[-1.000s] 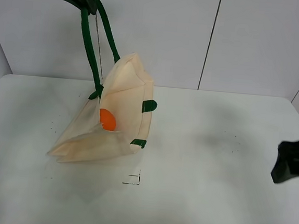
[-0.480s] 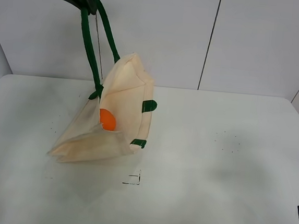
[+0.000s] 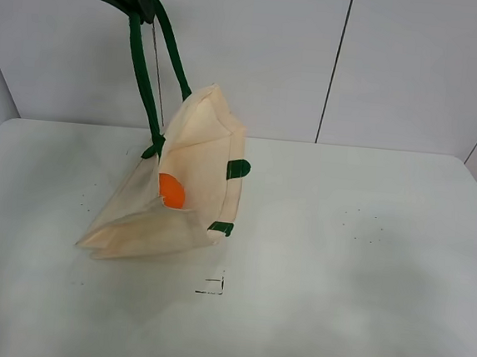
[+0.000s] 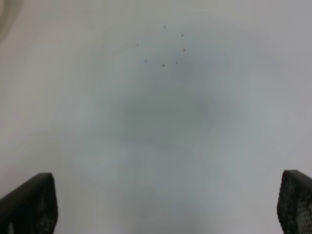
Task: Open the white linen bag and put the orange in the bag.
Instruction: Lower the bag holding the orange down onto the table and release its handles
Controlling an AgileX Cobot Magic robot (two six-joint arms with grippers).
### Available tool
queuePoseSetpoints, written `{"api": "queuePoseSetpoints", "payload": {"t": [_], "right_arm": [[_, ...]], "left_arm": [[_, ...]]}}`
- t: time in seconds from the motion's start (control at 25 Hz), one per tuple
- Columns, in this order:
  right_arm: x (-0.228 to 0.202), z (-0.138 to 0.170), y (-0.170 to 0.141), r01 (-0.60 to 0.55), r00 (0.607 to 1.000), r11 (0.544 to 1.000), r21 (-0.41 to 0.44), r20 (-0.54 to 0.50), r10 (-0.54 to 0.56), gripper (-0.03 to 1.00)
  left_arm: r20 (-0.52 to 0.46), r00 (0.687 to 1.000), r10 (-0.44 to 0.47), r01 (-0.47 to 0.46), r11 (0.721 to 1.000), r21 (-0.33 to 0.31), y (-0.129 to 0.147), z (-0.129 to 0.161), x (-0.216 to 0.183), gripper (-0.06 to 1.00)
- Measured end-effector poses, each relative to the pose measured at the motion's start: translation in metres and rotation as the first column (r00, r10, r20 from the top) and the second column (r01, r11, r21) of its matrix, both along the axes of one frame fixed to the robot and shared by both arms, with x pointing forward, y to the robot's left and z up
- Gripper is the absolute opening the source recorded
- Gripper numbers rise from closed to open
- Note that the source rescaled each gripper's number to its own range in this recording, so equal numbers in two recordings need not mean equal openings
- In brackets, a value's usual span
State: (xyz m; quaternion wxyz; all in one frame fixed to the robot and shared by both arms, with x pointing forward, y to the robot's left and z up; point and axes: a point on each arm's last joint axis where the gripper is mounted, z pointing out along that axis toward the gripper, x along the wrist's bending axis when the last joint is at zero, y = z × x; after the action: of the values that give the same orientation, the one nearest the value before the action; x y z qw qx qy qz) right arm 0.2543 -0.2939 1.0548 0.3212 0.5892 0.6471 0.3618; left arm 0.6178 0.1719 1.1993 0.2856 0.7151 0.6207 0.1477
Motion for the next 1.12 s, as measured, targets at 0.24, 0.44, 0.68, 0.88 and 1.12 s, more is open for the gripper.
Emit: {"api": "queuePoseSetpoints", "payload": {"t": [0.24, 0.44, 0.68, 0.88, 1.12], "right_arm": [[-0.019, 0.0, 0.0, -0.008, 0.993, 1.0, 0.015, 0.122, 0.006, 1.0], [-0.019, -0.001, 0.0, -0.007, 0.993, 1.0, 0.014, 0.119, 0.005, 1.0], [-0.019, -0.002, 0.0, -0.007, 0.993, 1.0, 0.014, 0.119, 0.005, 1.0], [-0.019, -0.002, 0.0, -0.007, 0.993, 1.0, 0.014, 0.119, 0.006, 1.0], [-0.019, -0.002, 0.0, -0.007, 0.993, 1.0, 0.014, 0.119, 0.006, 1.0]], "left_arm": [[0.0, 1.0, 0.0, 0.0, 1.0, 0.0, 0.0, 0.0, 0.0, 0.0], [-0.002, 1.0, 0.0, 0.0, 1.0, 0.001, 0.0, -0.001, 0.001, 0.0], [-0.043, 0.999, 0.0, 0.0, 1.0, 0.014, -0.004, -0.018, 0.012, 0.0], [-0.161, 0.987, 0.0, 0.006, 0.999, 0.039, -0.013, -0.067, 0.035, 0.0], [-0.337, 0.942, 0.002, 0.019, 0.998, 0.059, -0.026, -0.147, 0.064, 0.0]]}}
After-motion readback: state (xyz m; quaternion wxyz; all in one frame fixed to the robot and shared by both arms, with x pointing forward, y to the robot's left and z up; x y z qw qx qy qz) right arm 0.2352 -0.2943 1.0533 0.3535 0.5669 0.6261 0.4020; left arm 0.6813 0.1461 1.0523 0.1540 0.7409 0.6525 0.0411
